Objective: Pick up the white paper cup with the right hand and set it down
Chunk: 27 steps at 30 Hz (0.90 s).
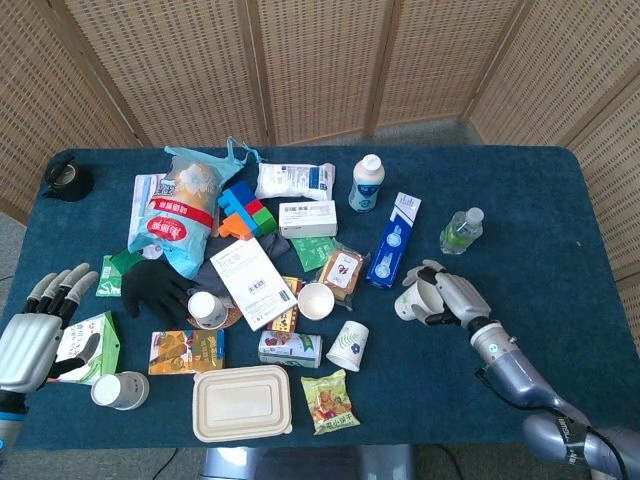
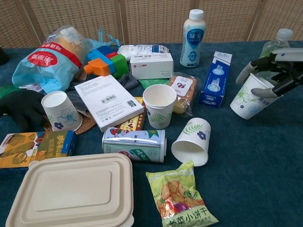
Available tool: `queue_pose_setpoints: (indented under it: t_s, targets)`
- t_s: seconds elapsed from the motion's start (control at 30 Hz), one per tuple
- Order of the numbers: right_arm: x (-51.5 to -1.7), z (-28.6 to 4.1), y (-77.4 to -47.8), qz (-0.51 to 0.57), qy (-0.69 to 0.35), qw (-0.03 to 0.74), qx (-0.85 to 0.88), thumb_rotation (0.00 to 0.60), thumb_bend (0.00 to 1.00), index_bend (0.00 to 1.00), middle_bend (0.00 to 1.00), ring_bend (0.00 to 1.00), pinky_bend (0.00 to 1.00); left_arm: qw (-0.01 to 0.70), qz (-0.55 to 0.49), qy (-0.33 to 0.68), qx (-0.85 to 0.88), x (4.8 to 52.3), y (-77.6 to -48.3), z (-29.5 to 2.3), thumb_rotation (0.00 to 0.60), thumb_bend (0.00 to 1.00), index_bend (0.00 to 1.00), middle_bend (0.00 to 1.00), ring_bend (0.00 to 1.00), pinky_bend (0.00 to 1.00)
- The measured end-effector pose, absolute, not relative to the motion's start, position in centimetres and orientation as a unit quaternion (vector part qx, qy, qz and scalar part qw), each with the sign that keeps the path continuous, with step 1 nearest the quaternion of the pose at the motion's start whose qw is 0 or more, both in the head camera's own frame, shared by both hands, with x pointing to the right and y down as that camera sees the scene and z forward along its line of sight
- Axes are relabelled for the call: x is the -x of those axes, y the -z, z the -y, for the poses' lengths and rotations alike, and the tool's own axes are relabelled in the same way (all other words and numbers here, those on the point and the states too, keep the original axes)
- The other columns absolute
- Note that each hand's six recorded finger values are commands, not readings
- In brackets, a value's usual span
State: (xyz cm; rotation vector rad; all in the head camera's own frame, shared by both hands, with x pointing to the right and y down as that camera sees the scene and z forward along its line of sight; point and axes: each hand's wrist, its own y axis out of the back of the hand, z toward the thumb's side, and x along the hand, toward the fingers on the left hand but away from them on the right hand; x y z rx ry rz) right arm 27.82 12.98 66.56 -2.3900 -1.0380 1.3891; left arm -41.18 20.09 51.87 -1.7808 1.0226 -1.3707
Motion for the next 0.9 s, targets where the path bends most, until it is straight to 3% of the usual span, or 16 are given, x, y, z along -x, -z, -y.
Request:
queue_pose_setpoints:
  t_s: [0.3, 0.5, 0.63, 0.73, 0.9]
  targets:
    - [-30.6, -12.5, -68.2, 0.406, -0.423, -0.012, 0.81, 0.6, 0.46, 0.29, 0.24, 0.07, 0.41, 0.333, -0.39, 0.522, 0.681, 41.0, -51.7, -20.0, 0.6, 0.45, 0.0, 0.05, 0.0, 0.0]
    - [-33.0, -13.1, -69.8, 0.408, -0.427, -0.021, 0.807, 0.6, 0.45, 0.25, 0.21, 0.0, 0.18, 0.334, -0.389, 0.521, 0.682, 40.8, -51.6, -20.0, 0.6, 0.45, 0.0, 0.05, 0.0, 0.0]
    - [-33.7, -14.3, -70.3, 0.385, -0.442, -0.014, 0.81, 0.6, 0.44, 0.12, 0.1, 0.0, 0.01, 0.335, -0.389, 0.52, 0.683, 40.7, -51.5, -20.0, 0.6, 0.45, 0.0, 0.05, 0.0, 0.0]
    - [-34.2, -14.2, -70.0, 0.379, -0.448, 0.0, 0.81, 0.6, 0.44, 0.05, 0.05, 0.0, 0.0, 0.336, -0.389, 0.518, 0.684, 40.6, -51.5, -20.0, 0.6, 0.45, 0.0, 0.05, 0.0, 0.0]
    - [-34.6, -13.9, -69.2, 0.368, -0.459, 0.032, 0.808, 0.6, 0.44, 0.03, 0.03, 0.0, 0.0, 0.339, -0.389, 0.513, 0.686, 40.3, -51.4, -19.9, 0.6, 0.45, 0.0, 0.05, 0.0, 0.0]
